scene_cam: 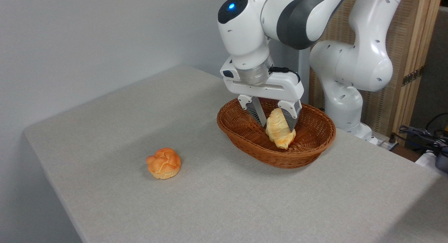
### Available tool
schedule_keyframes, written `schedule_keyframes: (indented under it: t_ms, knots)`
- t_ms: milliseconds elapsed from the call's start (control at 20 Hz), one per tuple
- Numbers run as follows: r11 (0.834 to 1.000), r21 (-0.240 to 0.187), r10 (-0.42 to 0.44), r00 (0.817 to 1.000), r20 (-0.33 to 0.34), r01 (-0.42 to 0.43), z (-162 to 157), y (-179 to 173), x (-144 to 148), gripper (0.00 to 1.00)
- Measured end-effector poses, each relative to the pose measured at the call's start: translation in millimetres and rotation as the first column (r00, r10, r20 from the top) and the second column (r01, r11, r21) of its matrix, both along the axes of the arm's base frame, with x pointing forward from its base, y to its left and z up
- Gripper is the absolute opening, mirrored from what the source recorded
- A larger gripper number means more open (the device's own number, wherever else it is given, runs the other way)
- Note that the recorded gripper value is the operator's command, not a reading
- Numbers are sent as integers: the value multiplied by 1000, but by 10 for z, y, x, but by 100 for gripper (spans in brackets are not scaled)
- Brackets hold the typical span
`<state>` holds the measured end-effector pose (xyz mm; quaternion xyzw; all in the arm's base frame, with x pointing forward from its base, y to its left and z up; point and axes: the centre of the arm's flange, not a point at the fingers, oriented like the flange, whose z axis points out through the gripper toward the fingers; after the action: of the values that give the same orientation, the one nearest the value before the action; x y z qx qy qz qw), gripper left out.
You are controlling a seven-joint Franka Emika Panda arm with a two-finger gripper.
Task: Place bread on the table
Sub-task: 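Close the gripper around the braided bread roll in the basket, then lift the roll out of the basket and carry it beside the orange bun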
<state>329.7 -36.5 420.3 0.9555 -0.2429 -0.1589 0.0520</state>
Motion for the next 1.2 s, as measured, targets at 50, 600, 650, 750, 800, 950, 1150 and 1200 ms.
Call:
schedule_keyframes:
  t_ms: [50,600,650,750,800,950,1150,1200]
  knots:
    - [1000,0,-4,1000,-1,4,-18,-15,10,92]
    - [997,-20,-80,997,-17,79,-103,-68,37,17]
    - [996,-21,-83,996,-17,82,-103,-68,37,17]
    - [996,-22,-85,996,-17,84,-103,-68,37,17]
    - [996,-22,-85,996,-17,85,-103,-68,37,17]
    - [996,-22,-85,996,-17,85,-102,-69,37,17]
    - [994,-27,-104,994,-16,103,-84,-70,41,19]
    - [991,-37,-130,991,-18,130,-59,-72,43,19]
